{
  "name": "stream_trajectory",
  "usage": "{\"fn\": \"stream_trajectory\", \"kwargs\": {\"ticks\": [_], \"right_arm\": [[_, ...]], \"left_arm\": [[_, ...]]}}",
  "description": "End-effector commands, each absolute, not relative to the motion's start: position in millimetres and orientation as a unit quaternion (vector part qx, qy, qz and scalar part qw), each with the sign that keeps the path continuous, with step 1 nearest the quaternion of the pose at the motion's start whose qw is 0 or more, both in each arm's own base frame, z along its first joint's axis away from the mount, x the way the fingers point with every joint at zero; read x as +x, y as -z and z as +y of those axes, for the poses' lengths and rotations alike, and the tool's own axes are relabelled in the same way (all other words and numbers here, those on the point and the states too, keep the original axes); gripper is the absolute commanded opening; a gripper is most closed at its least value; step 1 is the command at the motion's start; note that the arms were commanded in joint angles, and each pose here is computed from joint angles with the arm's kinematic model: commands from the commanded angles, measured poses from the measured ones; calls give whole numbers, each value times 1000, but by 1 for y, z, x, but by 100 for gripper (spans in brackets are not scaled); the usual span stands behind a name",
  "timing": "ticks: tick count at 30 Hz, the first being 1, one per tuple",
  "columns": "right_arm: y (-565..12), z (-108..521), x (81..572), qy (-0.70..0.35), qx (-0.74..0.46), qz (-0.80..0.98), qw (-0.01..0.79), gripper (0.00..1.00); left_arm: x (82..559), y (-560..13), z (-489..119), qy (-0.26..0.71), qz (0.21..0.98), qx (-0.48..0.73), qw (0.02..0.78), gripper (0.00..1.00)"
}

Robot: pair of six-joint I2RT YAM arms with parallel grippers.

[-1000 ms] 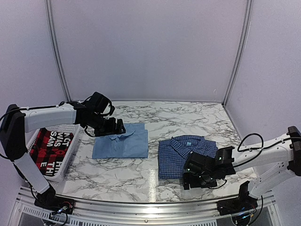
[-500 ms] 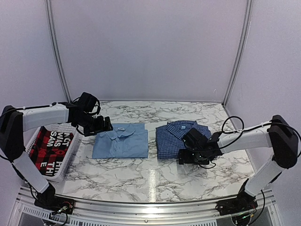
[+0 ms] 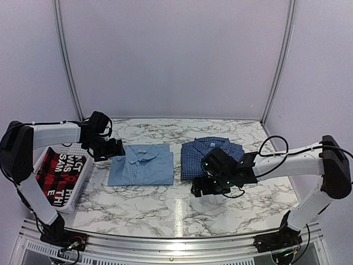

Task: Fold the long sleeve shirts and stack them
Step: Move the square-folded shirt to the center of the board, then pick up the square-folded shirt from the center of the board.

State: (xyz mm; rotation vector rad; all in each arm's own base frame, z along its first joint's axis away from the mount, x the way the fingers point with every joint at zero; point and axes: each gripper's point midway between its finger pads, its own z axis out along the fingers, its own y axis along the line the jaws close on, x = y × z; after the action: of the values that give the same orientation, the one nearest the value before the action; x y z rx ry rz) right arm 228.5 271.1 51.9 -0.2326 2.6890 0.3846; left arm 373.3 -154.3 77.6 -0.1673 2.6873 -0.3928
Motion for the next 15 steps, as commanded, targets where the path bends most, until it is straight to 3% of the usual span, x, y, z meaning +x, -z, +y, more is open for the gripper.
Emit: {"fn": "stream_trajectory", "kwargs": {"ticks": [1,6,15], "right_arm": [[-105,325,236,-225,-123,941,221,96],[-134,384,269,-271,-157,919,240,91],[-95,413,337,-278,-135,921,235,75]], "left_arm": [[374,-74,-152,132,969,-48,203,88],[368,-63,-146,117,973,-53,190,72],[360,-52,-136,93,977,-60,182,65]]}}
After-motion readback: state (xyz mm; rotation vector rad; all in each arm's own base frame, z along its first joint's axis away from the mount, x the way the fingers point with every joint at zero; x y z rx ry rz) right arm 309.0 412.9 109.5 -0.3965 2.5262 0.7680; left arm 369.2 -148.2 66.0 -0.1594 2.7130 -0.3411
